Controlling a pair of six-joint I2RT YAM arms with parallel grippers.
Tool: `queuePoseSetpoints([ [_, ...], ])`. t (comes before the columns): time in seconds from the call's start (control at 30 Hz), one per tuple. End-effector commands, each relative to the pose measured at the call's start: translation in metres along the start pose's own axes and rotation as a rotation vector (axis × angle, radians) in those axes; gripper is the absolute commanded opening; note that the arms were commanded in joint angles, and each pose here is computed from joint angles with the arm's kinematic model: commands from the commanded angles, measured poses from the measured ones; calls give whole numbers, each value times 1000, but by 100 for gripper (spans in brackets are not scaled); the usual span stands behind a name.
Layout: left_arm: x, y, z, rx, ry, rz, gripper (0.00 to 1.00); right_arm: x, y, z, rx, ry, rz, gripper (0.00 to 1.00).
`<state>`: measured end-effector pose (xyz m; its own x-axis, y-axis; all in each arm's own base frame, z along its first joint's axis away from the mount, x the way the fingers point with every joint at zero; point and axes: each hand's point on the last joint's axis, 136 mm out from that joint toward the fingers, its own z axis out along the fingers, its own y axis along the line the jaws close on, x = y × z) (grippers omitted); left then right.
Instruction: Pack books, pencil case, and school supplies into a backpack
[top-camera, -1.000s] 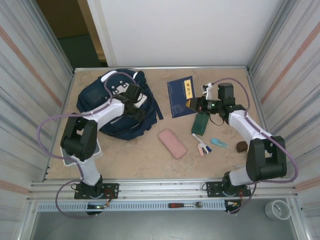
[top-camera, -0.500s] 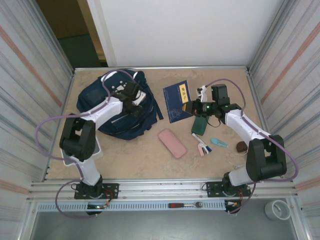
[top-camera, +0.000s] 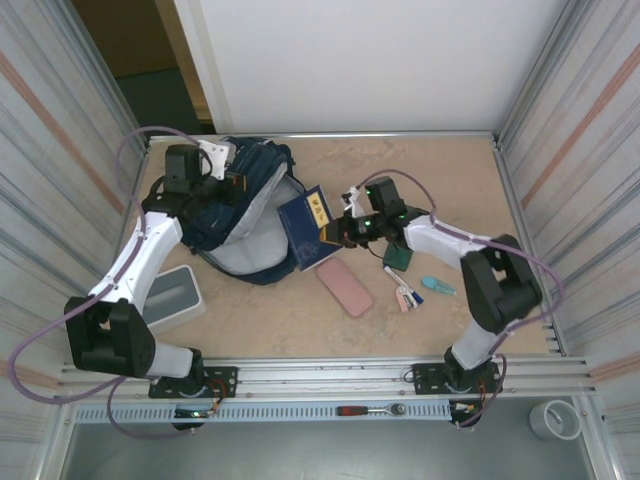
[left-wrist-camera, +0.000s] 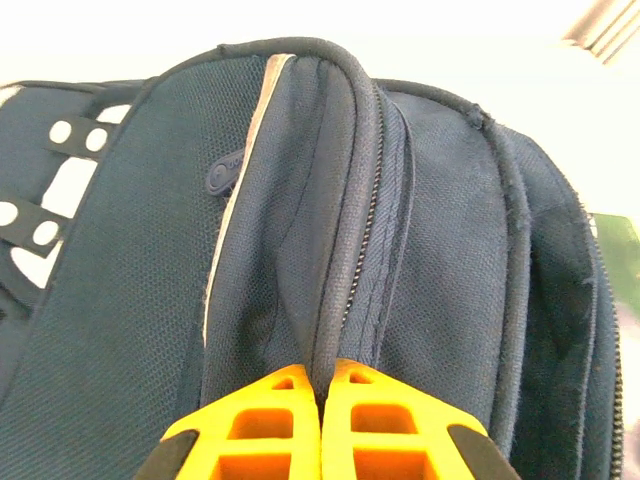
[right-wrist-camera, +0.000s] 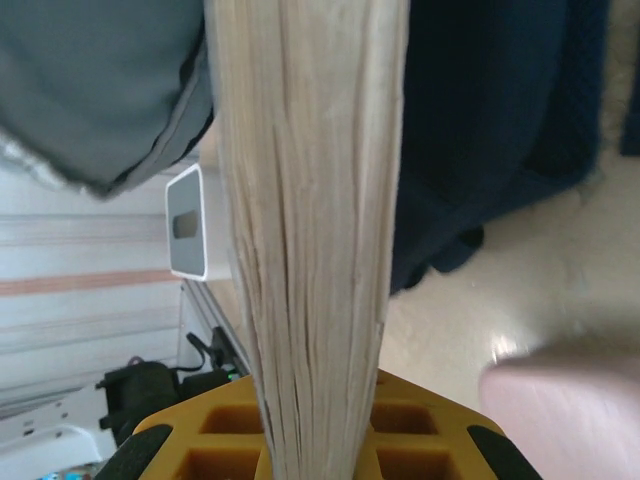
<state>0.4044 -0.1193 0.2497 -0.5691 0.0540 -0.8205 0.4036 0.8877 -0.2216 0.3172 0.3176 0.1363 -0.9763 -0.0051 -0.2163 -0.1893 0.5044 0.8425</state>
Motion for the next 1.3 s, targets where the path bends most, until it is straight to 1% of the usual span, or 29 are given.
queuePoseSetpoints([
  [0.0, -38, -27, -11, 150, -142, 13, 0, -39, 36, 20, -94, -82, -21, 0],
  [0.17, -36, -29, -6, 183, -114, -8, 0, -71, 50, 66, -109, -144, 8, 0],
  [0.27, -37, -30, -5, 198, -115, -23, 0, -98, 53, 96, -136, -229, 63, 0],
  [0.33, -38, -31, -4, 206, -117, -38, 0, -117, 56, 113, -144, -308, 90, 0],
  [0.37, -39, -32, -4, 210, -119, -42, 0, -127, 63, 121, -168, -351, 83, 1],
  [0.4, -40, -32, -4, 213, -118, -51, 0, -135, 67, 132, -170, -390, 73, 8],
  [0.43, -41, -32, -4, 213, -120, -57, 0, -140, 68, 144, -170, -401, 110, 20],
  [0.5, -44, -30, -4, 211, -123, -77, 0, -138, 74, 164, -187, -369, 100, 34],
  [0.57, -46, -28, -5, 215, -127, -102, 0, -132, 70, 169, -178, -342, 94, 44],
  [0.6, -47, -28, -5, 216, -130, -110, 0, -128, 64, 163, -158, -345, 95, 47],
  [0.63, -46, -28, -5, 216, -132, -115, 0, -126, 60, 155, -130, -357, 52, 49],
  [0.67, -46, -27, -4, 217, -134, -120, 0, -121, 54, 143, -109, -363, 35, 49],
  [0.83, -36, -22, 4, 211, -112, -155, 0, -89, 55, 79, -55, -371, -71, 49],
  [0.93, -29, -20, 11, 212, -92, -171, 0, -64, 49, 47, 0, -347, -125, 49],
  [1.03, -17, -17, 21, 220, -67, -199, 0, -44, 22, 16, 121, -343, -151, 51],
  [1.1, -9, -19, 27, 240, -42, -209, 0, -38, -2, -5, 248, -364, -167, 53],
  [1.17, -4, -17, 32, 241, -31, -216, 0, -36, -20, -18, 345, -382, -190, 55],
  [1.2, -2, -16, 33, 238, -31, -217, 0, -36, -26, -20, 369, -377, -197, 56],
  [1.23, -1, -15, 35, 238, -30, -219, 0, -36, -27, -18, 360, -359, -206, 57],
  [1.27, 0, -14, 37, 237, -28, -219, 0, -36, -23, -11, 318, -316, -220, 57],
])
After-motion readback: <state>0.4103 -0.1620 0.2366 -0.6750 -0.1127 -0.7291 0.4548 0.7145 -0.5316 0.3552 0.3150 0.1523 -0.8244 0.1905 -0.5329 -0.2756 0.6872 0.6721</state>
